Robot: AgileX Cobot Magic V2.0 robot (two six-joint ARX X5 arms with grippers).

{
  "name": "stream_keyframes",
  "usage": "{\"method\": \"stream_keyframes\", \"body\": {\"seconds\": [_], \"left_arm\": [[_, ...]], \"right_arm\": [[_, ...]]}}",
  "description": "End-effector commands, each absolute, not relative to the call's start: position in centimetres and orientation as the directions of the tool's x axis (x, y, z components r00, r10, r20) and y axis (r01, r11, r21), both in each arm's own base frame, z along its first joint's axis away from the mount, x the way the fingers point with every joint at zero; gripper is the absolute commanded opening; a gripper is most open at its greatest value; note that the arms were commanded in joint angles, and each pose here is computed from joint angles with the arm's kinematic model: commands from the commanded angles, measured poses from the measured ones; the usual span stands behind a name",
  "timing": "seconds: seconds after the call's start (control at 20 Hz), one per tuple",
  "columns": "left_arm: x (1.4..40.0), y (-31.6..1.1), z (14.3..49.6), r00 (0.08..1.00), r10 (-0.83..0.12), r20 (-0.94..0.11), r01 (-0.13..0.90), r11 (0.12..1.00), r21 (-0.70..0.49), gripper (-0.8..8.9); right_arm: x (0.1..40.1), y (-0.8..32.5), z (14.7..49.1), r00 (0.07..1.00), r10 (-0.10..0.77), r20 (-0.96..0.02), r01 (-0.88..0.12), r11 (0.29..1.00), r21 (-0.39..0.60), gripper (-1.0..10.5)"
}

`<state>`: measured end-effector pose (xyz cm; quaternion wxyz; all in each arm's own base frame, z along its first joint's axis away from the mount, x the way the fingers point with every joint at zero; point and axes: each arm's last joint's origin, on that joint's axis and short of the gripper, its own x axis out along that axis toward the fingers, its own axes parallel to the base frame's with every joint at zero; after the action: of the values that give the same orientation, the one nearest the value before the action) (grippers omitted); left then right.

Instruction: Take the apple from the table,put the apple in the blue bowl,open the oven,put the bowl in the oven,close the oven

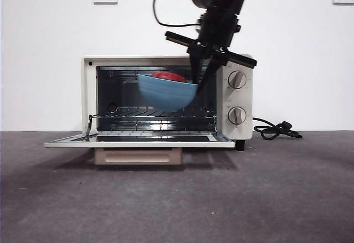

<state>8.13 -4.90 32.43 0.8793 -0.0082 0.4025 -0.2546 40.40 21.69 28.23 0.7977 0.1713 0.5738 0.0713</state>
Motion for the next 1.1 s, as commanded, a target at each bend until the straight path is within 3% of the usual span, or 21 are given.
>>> {"method": "stream_keyframes", "body": {"seconds": [0.05, 0.2, 0.65, 0.85, 1.1], "left_arm": [[8.10, -4.90, 32.29, 0.548, -0.454, -0.703, 0.437, 0.871, -0.222, -0.05], [8.11, -4.90, 32.29, 0.547, -0.454, -0.703, 0.438, 0.871, -0.222, -0.05], [8.13, -4.92, 32.26, 0.545, -0.453, -0.705, 0.437, 0.872, -0.223, -0.05], [8.12, -4.92, 32.26, 0.543, -0.455, -0.705, 0.438, 0.870, -0.224, -0.05], [8.12, -4.92, 32.26, 0.543, -0.455, -0.705, 0.438, 0.870, -0.224, -0.05]], "right_arm": [[40.87, 21.44, 28.01, 0.348, 0.301, -0.888, 0.147, 0.918, 0.369, -0.1], [40.96, 21.15, 27.89, 0.389, 0.206, -0.898, 0.183, 0.938, 0.295, -0.1], [41.02, 21.17, 27.92, 0.399, 0.201, -0.895, 0.183, 0.939, 0.292, 0.2], [41.03, 21.20, 27.93, 0.402, 0.200, -0.893, 0.182, 0.939, 0.292, 2.1], [41.05, 21.19, 27.96, 0.408, 0.196, -0.892, 0.178, 0.941, 0.288, 2.2]]}}
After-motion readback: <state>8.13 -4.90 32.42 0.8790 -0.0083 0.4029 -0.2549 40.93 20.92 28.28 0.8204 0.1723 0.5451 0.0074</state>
